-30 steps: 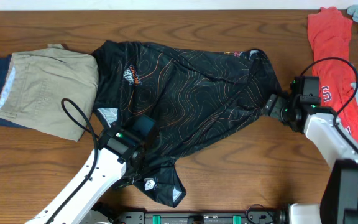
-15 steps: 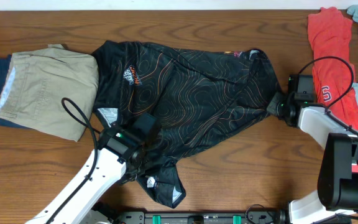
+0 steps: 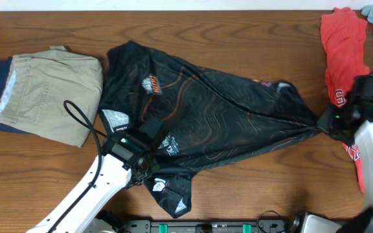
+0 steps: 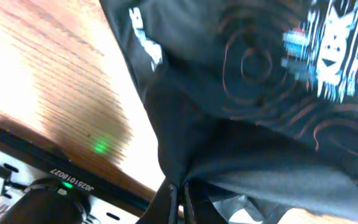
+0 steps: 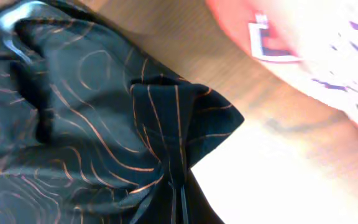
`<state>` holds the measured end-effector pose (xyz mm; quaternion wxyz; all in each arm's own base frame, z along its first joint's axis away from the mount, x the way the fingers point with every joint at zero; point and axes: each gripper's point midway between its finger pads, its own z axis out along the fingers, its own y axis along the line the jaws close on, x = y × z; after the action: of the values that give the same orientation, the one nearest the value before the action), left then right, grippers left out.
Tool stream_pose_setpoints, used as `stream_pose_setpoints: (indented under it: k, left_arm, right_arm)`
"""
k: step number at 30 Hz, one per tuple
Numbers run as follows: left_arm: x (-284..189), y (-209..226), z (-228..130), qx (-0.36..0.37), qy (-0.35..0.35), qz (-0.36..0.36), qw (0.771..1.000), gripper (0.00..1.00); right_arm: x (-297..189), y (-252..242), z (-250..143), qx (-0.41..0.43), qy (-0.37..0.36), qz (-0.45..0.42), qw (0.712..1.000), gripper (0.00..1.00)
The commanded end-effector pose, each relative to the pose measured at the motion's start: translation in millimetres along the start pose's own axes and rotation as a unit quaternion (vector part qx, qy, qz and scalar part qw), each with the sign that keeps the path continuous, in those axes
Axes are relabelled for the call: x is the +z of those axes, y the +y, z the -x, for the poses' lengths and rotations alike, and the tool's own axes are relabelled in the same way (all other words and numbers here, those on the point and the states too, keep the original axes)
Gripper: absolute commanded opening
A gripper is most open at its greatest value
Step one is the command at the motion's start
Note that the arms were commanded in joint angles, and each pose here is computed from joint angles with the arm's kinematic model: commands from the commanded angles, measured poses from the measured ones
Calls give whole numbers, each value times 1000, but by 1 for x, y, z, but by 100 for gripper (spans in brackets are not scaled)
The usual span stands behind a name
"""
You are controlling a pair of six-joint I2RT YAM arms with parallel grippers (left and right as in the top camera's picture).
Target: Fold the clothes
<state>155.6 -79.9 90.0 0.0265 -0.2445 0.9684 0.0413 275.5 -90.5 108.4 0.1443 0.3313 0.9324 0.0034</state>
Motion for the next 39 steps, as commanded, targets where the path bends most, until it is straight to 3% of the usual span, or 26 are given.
stream_pose_setpoints:
  k: [1,6,11,17,22,28,39]
  left_arm:
    - [0,-2,-2,0,5,-7,1000,6]
    - [4,-2,-7,-1,20,-6,1000,6]
    - [16,-6,-24,-7,62,-22,998,17]
    - [36,-12,-34,-9,82,-43,996,53]
    - [37,-19,-30,-9,75,-56,996,64]
    - [41,-36,-22,-9,56,-90,994,66]
    - [75,-41,-14,-10,42,-76,996,66]
  right_arm:
    - [-9,-15,1,-7,-10,-26,1000,1]
    - [-9,-18,-4,-14,0,-31,999,1]
    - [-9,-18,-5,-14,1,-32,999,1]
    - [-9,-18,-5,-18,1,-31,999,1]
    - [-9,-18,-5,-18,1,-31,999,1]
    - [-9,-18,-5,-20,1,-31,999,1]
    - [-9,-18,-5,-20,2,-31,999,1]
